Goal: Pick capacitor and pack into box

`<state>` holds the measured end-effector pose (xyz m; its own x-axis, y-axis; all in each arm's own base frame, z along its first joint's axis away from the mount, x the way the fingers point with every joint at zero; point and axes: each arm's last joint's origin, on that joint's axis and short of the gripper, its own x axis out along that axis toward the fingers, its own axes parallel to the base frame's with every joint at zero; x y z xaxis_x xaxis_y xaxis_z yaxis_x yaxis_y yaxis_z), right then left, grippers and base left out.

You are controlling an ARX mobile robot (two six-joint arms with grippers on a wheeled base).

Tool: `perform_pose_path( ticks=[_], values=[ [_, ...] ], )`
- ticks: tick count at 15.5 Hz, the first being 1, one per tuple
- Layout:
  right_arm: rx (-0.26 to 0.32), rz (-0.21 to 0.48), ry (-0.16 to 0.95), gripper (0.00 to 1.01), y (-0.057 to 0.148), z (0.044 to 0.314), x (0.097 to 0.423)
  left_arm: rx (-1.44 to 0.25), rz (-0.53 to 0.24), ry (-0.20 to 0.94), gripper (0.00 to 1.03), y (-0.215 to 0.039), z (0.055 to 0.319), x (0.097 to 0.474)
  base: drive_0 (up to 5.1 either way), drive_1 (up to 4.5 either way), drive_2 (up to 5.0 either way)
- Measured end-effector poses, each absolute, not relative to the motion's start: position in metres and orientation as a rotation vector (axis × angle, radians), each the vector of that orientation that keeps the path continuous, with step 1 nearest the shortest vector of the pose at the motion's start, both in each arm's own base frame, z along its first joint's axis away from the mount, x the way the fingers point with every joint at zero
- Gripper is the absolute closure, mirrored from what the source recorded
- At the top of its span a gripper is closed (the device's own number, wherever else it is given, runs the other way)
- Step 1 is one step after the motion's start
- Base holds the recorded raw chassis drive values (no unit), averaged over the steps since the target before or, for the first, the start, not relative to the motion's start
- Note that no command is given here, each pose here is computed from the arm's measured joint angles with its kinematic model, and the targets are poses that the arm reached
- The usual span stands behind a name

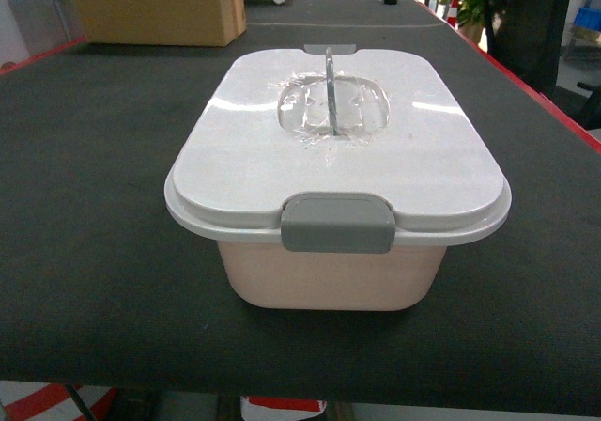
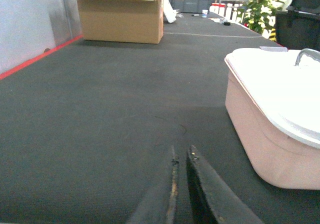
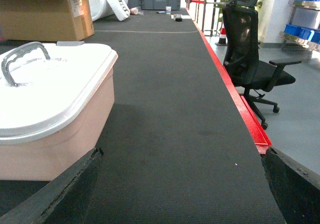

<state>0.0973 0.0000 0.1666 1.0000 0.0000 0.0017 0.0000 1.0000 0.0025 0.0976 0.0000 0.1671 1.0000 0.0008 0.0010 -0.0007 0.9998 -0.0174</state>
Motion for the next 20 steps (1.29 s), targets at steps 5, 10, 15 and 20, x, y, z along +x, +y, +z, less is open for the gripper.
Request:
perform_pose_path(
  ticks=[5, 10, 15, 20],
  values=[
    [0.002, 0.0, -0.002, 0.03, 0.0, 0.1666, 0.0973, -0.017, 0.0, 0.001, 0.34, 0.0, 0.1669, 0.0976, 0.0, 0.0, 0.0],
    [0.002, 0.0, -0.002, 0.03, 0.0, 0.1666, 0.0973, -0.016, 0.0, 0.001, 0.05, 0.0, 0.1669, 0.0976, 0.0, 0.0, 0.0],
    [0.002, 0.0, -0.002, 0.03, 0.0, 0.1666, 0.0973, -0.015, 0.0, 0.001, 0.05, 0.0, 0.1669, 0.0976, 0.0, 0.0, 0.0],
    [0.002, 0.0, -0.002, 0.03, 0.0, 0.1666, 0.0973, -0.015, 0.0, 0.001, 0.05, 0.0, 0.1669, 0.0976, 0.0, 0.0, 0.0]
  ],
)
